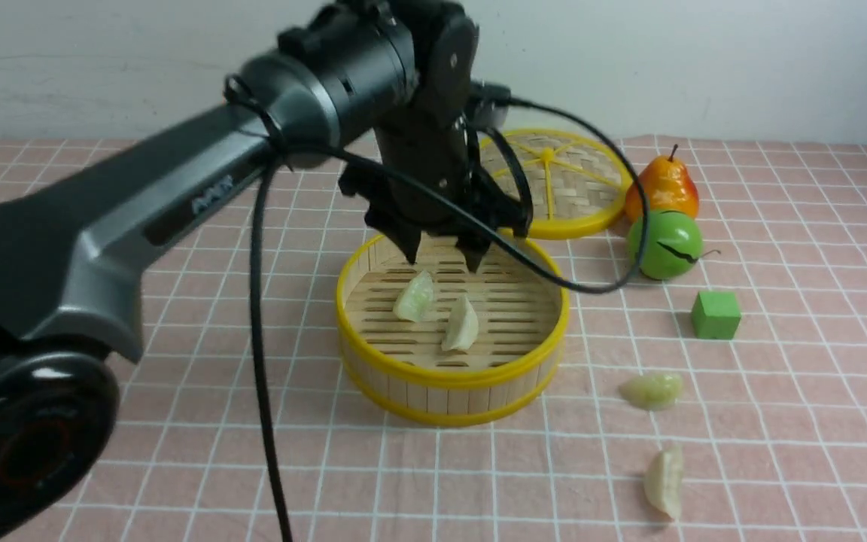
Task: Put the dumplings into the steamer on the table with the pink tablecloth.
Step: 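Reach for and grasp a dumpling lying on the table beside the steamer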
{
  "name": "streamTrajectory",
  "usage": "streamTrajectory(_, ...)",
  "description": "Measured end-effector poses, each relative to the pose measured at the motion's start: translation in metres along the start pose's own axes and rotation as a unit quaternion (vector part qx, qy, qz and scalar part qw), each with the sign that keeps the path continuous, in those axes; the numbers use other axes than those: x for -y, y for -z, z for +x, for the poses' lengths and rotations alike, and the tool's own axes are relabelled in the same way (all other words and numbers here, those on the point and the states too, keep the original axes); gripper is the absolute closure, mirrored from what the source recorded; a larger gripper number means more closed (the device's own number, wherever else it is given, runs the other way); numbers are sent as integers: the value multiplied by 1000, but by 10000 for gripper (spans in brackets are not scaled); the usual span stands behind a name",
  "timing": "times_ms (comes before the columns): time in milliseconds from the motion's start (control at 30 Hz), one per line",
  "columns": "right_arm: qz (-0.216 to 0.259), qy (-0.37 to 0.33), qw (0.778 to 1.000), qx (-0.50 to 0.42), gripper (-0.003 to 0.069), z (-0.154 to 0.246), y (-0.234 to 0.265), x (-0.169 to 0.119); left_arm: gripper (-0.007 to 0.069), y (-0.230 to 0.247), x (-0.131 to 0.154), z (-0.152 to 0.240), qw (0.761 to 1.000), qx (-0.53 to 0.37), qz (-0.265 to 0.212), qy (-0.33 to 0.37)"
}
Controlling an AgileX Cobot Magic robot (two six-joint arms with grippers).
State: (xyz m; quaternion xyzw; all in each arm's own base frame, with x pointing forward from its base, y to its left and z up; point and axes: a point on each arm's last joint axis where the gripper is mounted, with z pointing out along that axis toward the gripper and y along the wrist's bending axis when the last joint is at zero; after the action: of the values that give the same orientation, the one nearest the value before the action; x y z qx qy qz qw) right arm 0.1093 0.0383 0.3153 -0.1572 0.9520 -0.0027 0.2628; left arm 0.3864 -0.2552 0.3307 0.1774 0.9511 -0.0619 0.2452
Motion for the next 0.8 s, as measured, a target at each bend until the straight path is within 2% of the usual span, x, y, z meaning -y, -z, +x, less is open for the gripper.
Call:
streamTrajectory(100, -13, -7, 1000, -3, 575, -15, -16, -6, 274, 57, -5, -2, 999, 51, 7, 0)
streamTrajectory(167, -31, -14, 999, -8, 575, -27, -31, -13, 368, 106, -10, 1, 995, 97, 15, 3)
streamTrajectory(200, -32, -14, 999, -11, 575, -29, -35, -14, 377, 111, -11, 1, 995, 102, 15, 4)
streamTrajectory(267, -46, -21, 998, -28, 573, -44, -54, -21, 497, 171, -18, 14, 987, 157, 26, 8)
streamTrajectory(300, -48, -21, 998, -33, 573, -51, -61, -23, 541, 184, -21, 21, 986, 166, 28, 9)
streamTrajectory(333, -49, -21, 998, -29, 573, -52, -60, -23, 550, 188, -22, 23, 985, 169, 28, 9)
streamTrajectory(367, -50, -19, 998, -33, 571, -65, -70, -26, 615, 214, -28, 40, 982, 183, 31, 10)
streamTrajectory(400, -50, -19, 998, -33, 570, -67, -71, -27, 622, 219, -29, 42, 982, 183, 34, 10)
streamTrajectory(533, -51, -18, 998, -40, 528, -98, -99, -34, 639, 253, -45, 105, 983, 182, 31, 11)
streamTrajectory(567, -52, -18, 998, -40, 524, -99, -100, -35, 639, 249, -45, 109, 984, 173, 29, 10)
streamTrajectory(600, -54, -20, 997, -54, 480, -105, -116, -38, 639, 254, -52, 137, 986, 165, 28, 15)
streamTrajectory(667, -58, -24, 996, -65, 411, -108, -132, -42, 639, 246, -57, 166, 989, 141, 25, 26)
streamTrajectory(800, -61, -37, 994, -84, 222, -110, -170, -49, 639, 226, -69, 228, 992, 110, 22, 56)
